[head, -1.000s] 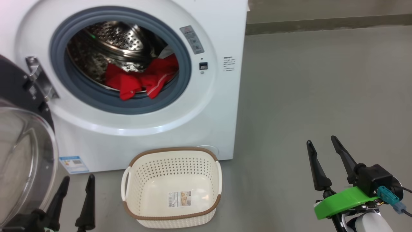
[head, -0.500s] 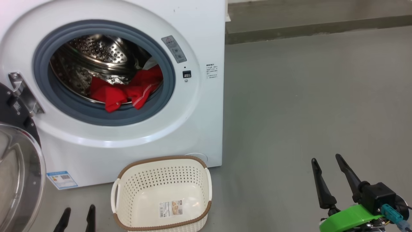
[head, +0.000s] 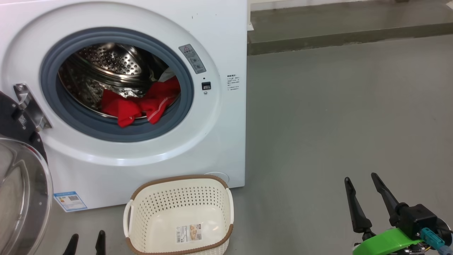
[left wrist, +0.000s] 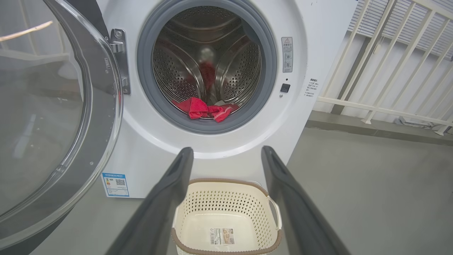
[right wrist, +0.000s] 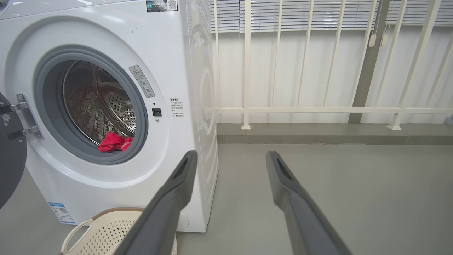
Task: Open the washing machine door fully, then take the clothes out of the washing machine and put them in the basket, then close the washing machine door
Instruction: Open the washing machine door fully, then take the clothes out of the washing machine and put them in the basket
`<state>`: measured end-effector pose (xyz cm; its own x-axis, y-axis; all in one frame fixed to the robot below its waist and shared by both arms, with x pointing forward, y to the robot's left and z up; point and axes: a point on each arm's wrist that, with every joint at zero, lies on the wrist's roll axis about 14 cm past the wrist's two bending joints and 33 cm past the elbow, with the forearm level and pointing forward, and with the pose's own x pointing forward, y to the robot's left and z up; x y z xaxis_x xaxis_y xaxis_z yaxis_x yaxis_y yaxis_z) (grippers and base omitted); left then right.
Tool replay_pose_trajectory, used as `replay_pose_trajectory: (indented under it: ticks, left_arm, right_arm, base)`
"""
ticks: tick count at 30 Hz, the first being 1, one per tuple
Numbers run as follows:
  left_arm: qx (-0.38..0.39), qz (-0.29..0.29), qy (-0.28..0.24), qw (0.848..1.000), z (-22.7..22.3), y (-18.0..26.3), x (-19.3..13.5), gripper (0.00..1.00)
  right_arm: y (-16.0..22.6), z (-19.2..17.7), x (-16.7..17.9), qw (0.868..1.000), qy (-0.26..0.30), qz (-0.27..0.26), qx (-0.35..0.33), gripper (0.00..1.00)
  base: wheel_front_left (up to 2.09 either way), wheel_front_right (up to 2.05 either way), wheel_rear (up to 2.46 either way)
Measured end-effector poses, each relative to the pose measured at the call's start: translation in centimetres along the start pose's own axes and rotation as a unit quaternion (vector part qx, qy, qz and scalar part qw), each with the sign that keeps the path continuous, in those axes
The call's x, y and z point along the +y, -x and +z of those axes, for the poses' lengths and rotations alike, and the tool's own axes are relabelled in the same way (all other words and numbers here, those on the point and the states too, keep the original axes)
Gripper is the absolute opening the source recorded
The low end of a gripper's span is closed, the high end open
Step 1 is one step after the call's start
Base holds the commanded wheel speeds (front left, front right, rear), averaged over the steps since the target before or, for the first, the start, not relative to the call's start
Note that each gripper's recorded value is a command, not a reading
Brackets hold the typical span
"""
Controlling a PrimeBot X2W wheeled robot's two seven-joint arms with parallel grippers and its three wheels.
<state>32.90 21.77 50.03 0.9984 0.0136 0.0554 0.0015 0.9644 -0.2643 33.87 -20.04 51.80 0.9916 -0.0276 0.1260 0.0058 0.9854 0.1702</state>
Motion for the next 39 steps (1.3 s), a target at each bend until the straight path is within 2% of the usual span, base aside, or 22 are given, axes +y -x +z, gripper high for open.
replay_pose_trajectory:
  ticks: [13,19,39]
  left_arm:
    - [0.004,0.006,-0.015,1.000,-0.2,0.2,0.3,1.00]
    - [0.004,0.037,-0.029,0.999,-0.2,0.2,1.4,1.00]
    - [-0.009,0.025,-0.019,0.999,0.6,-0.3,0.6,1.00]
  right_arm:
    - [0.0,-0.1,0.1,1.000,0.002,0.001,0.001,1.00]
    - [0.4,-0.5,-0.1,1.000,0.003,-0.001,0.009,1.00]
    - [0.5,-1.3,0.2,1.000,0.002,0.003,0.021,1.00]
  base:
    - [0.00,0.00,0.00]
    - [0.43,-0.43,0.00]
    - [1.53,-1.52,0.00]
